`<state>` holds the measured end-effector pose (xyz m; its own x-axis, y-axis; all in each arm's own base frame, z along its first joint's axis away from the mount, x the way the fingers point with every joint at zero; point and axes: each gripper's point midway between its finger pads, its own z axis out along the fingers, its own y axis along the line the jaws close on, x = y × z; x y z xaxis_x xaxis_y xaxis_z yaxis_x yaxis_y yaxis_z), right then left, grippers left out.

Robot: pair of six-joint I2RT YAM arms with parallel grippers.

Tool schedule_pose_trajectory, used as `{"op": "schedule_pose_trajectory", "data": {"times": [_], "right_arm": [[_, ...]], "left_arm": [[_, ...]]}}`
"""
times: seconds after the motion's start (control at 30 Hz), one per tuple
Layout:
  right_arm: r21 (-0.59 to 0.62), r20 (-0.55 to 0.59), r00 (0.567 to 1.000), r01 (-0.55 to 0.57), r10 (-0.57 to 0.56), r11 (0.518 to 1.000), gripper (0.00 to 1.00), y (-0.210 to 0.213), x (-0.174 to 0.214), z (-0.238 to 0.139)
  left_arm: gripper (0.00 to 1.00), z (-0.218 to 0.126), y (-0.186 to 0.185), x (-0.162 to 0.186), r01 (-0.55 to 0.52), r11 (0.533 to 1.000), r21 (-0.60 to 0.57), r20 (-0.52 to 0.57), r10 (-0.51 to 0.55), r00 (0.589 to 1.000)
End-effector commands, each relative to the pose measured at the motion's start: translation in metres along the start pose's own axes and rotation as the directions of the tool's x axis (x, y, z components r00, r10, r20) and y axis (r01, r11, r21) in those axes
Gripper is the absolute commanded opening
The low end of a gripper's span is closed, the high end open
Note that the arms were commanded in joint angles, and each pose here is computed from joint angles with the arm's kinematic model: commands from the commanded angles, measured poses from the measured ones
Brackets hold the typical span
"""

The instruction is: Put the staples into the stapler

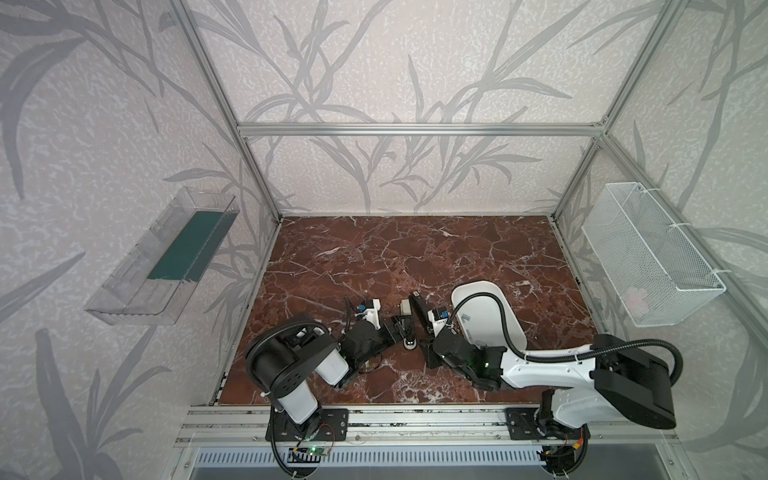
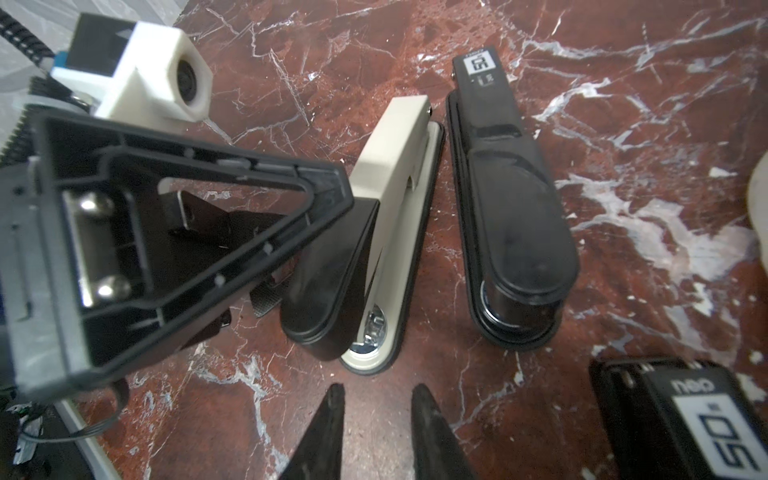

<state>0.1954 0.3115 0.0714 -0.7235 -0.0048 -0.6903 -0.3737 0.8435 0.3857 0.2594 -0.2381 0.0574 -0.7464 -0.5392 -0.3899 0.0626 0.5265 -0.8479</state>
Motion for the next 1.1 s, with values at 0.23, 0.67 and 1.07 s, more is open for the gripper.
{"op": "schedule_pose_trajectory", "data": {"times": [0.23, 0.67, 1.07], "right_arm": [[-0.015, 0.043, 0.998, 0.041, -0.041, 0.999, 0.3, 0.013, -0.02, -0.011], [0.394, 0.293, 0.936, 0.067, -0.194, 0.917, 0.53, -0.056, -0.182, -0.098], [0.777, 0.379, 0.872, -0.117, -0.311, 0.618, 0.9, -0.268, -0.196, -0.179]], "left_arm": [[0.94, -0.049, 0.002, -0.048, -0.262, 0.91, -0.321, 0.058, 0.295, 0.954], [1.0, -0.104, -0.04, -0.159, -0.416, 0.671, -0.614, 0.283, 0.679, 0.677], [0.99, -0.14, 0.041, -0.259, -0.27, 0.508, -0.818, 0.294, 0.773, 0.562]]}}
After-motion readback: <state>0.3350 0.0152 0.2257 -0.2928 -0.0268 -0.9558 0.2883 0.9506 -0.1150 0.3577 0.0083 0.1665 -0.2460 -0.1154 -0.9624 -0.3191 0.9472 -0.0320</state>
